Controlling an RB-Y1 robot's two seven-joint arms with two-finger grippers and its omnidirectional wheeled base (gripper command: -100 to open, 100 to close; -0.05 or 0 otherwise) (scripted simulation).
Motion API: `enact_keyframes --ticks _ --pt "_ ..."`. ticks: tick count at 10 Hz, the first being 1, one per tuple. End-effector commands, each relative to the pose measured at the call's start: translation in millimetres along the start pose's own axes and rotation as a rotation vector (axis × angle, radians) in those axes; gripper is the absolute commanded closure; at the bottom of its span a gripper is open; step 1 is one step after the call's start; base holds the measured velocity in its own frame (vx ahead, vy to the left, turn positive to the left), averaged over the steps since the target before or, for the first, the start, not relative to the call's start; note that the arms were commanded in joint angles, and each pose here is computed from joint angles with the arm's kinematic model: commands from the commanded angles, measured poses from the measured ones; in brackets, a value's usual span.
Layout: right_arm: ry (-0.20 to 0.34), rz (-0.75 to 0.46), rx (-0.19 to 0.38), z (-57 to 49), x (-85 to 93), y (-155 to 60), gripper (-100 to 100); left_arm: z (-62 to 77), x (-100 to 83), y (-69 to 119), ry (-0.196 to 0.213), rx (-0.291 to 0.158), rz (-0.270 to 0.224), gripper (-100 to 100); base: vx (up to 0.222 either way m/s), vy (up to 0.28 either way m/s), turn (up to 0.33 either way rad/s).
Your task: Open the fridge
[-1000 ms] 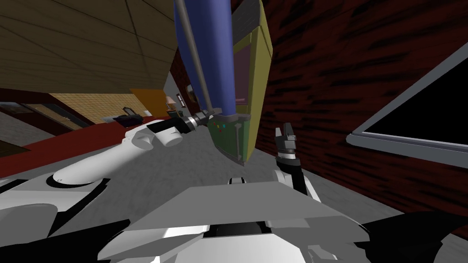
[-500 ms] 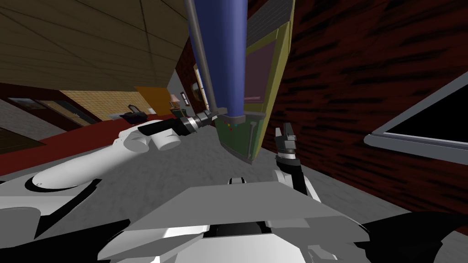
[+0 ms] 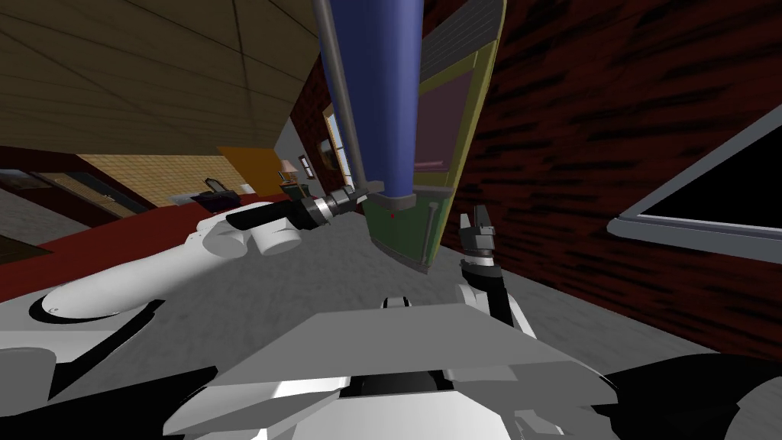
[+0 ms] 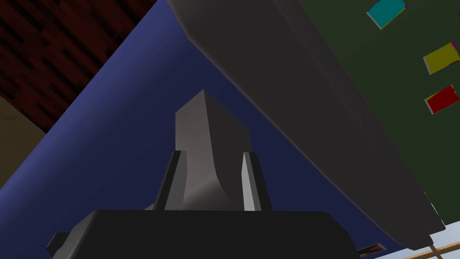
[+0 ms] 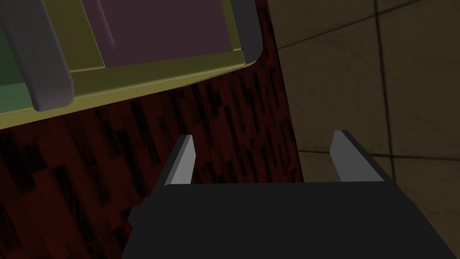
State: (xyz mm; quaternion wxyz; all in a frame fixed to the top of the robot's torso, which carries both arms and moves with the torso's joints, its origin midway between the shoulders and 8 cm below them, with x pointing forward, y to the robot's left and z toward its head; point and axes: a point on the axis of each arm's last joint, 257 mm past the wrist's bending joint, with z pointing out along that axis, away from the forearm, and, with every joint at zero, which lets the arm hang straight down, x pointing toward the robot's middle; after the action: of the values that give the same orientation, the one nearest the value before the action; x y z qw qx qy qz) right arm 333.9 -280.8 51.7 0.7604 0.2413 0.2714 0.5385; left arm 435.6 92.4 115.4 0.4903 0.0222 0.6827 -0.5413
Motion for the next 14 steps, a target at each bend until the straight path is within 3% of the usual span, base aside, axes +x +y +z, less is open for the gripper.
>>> enact_keyframes --ticks 1,14 --pt "0.0 0.0 0.0 0.0 0.0 0 0 0.5 5.3 -10.8 0.014 0.025 0.005 100 0.025 0.312 -0.12" --pt "0.0 0.0 0.0 0.0 0.0 0 0 -4.9 43.0 -49.0 0.103 0.112 -0.008 100 0.004 0.282 -0.086"
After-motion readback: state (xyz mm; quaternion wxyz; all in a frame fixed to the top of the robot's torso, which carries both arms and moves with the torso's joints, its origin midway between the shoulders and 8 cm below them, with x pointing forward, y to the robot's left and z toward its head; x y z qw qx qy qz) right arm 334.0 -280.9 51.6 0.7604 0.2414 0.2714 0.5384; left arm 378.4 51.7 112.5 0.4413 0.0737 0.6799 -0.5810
